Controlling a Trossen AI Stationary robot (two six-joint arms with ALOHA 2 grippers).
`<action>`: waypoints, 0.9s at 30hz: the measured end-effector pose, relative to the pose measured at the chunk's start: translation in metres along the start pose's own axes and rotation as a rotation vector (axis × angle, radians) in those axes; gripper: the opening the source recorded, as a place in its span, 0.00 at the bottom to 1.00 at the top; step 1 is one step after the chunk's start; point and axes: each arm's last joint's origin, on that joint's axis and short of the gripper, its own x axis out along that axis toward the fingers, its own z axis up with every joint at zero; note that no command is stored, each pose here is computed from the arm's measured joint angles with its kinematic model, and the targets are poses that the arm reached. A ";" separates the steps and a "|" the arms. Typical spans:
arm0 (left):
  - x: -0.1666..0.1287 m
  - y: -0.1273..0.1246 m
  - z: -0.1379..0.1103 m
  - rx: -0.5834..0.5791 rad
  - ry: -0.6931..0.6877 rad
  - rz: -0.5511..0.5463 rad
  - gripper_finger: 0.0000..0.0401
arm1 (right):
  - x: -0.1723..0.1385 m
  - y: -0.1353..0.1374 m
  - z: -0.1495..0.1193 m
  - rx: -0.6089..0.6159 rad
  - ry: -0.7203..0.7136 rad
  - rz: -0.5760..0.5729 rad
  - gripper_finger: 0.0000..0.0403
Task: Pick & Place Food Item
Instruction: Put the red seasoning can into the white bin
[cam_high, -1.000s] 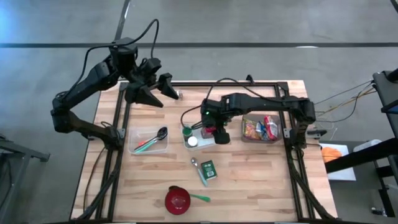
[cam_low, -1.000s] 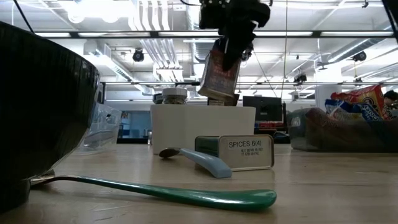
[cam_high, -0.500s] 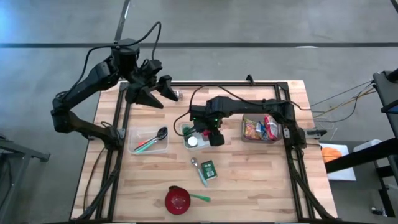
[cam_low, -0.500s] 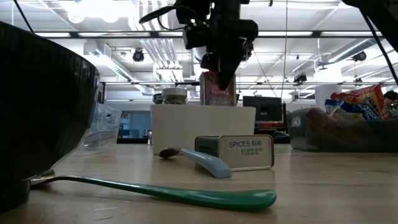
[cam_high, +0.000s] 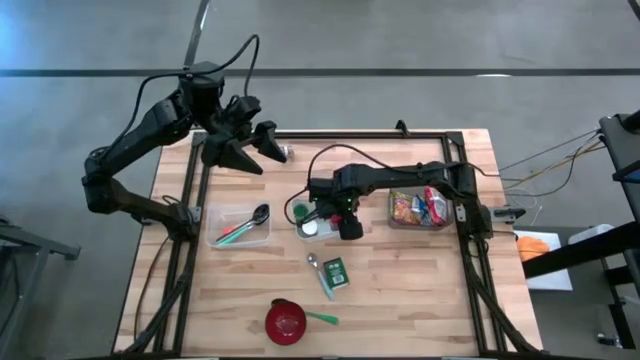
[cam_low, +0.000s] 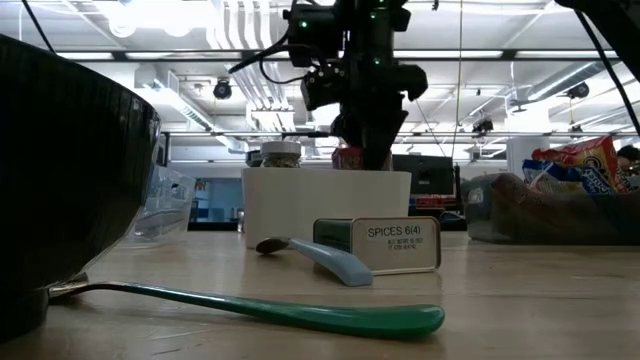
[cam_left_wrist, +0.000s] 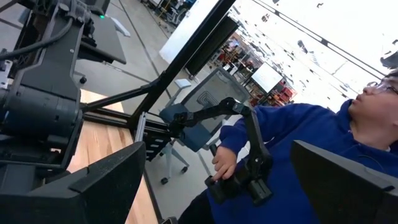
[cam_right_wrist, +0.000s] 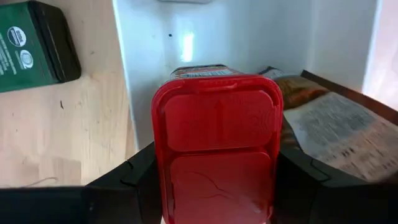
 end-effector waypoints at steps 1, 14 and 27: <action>0.000 0.000 0.000 0.000 0.000 0.000 1.00 | 0.003 0.000 0.000 0.003 -0.003 0.000 0.52; 0.000 0.000 0.000 0.000 0.000 -0.001 1.00 | 0.026 0.000 -0.006 0.000 0.000 -0.001 0.52; 0.000 0.000 0.000 -0.003 0.000 0.000 1.00 | 0.027 -0.001 -0.006 -0.001 -0.003 -0.002 0.52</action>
